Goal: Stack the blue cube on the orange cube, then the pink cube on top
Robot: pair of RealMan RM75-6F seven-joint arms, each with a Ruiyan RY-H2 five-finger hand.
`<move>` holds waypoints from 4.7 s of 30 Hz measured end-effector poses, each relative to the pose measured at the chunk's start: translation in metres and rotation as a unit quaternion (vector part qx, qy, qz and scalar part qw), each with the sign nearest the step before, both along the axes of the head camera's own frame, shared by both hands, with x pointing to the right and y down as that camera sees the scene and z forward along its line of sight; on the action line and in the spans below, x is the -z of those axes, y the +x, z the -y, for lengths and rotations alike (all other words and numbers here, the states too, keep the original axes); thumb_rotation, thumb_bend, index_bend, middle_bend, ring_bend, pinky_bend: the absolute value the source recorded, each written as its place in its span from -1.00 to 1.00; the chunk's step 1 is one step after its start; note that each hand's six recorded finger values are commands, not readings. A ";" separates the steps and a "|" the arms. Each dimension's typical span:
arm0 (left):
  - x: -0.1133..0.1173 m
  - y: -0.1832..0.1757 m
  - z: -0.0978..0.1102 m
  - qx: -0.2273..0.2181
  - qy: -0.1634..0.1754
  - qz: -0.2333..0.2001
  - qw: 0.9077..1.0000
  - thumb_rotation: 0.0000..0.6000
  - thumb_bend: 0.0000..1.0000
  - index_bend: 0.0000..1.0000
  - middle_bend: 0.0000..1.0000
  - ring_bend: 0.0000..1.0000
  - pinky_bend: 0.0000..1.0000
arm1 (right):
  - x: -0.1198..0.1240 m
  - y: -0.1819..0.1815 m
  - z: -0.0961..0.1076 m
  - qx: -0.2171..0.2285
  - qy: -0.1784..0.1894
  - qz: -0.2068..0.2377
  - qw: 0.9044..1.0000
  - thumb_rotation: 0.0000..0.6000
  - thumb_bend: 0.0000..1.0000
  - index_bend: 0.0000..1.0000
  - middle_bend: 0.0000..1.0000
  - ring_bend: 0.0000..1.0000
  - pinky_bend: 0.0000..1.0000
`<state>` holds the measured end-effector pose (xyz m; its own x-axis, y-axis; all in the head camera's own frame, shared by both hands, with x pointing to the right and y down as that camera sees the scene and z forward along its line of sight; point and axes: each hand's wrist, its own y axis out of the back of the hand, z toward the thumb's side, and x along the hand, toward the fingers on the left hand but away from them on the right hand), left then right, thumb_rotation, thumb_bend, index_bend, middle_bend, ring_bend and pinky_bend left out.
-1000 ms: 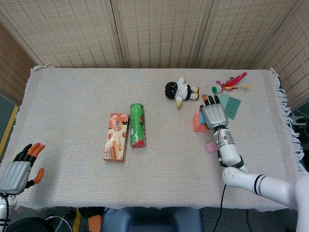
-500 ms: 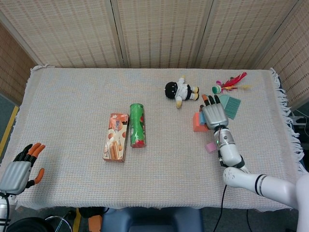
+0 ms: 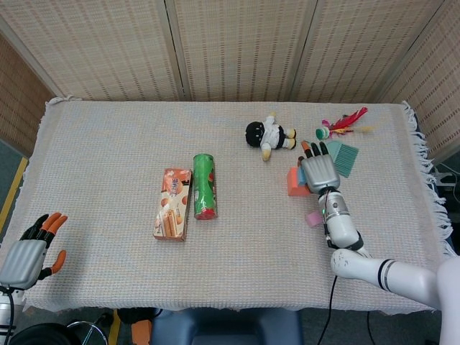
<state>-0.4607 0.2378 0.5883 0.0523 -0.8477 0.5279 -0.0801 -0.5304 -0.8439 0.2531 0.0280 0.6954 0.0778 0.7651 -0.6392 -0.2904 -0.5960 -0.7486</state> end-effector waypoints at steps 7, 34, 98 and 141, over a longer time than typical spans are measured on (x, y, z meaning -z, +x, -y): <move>0.000 0.000 0.000 0.000 -0.001 0.000 1.000 1.00 -0.08 -0.84 -0.94 -1.00 -0.61 | 0.000 0.001 0.000 -0.001 -0.001 -0.001 1.000 1.00 -0.66 -0.60 -1.00 -1.00 -1.00; 0.006 0.004 -0.005 -0.005 0.006 0.000 1.000 1.00 -0.08 -0.84 -0.93 -0.99 -0.59 | 0.097 0.055 -0.114 0.084 0.019 0.060 0.994 1.00 -0.66 -0.76 -0.69 -0.79 -0.80; -0.004 -0.001 -0.003 0.002 -0.015 0.008 1.000 1.00 -0.09 -0.85 -0.92 -0.89 -0.53 | -0.013 0.042 -0.112 0.102 -0.049 0.002 0.994 1.00 -0.66 0.04 0.32 0.54 0.43; 0.003 0.005 -0.004 -0.012 -0.003 -0.009 1.000 1.00 -0.05 -0.85 -0.92 -0.85 -0.53 | 0.094 -0.006 0.038 -0.084 -0.050 0.025 0.995 1.00 -0.66 0.25 0.32 0.39 0.43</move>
<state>-0.4557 0.2417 0.5855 0.0823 -0.8424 0.5326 -0.0820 -0.5383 -0.8388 0.2474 -0.0100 0.6017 -0.0115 0.7026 -0.7115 -0.1438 -0.7053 -0.6941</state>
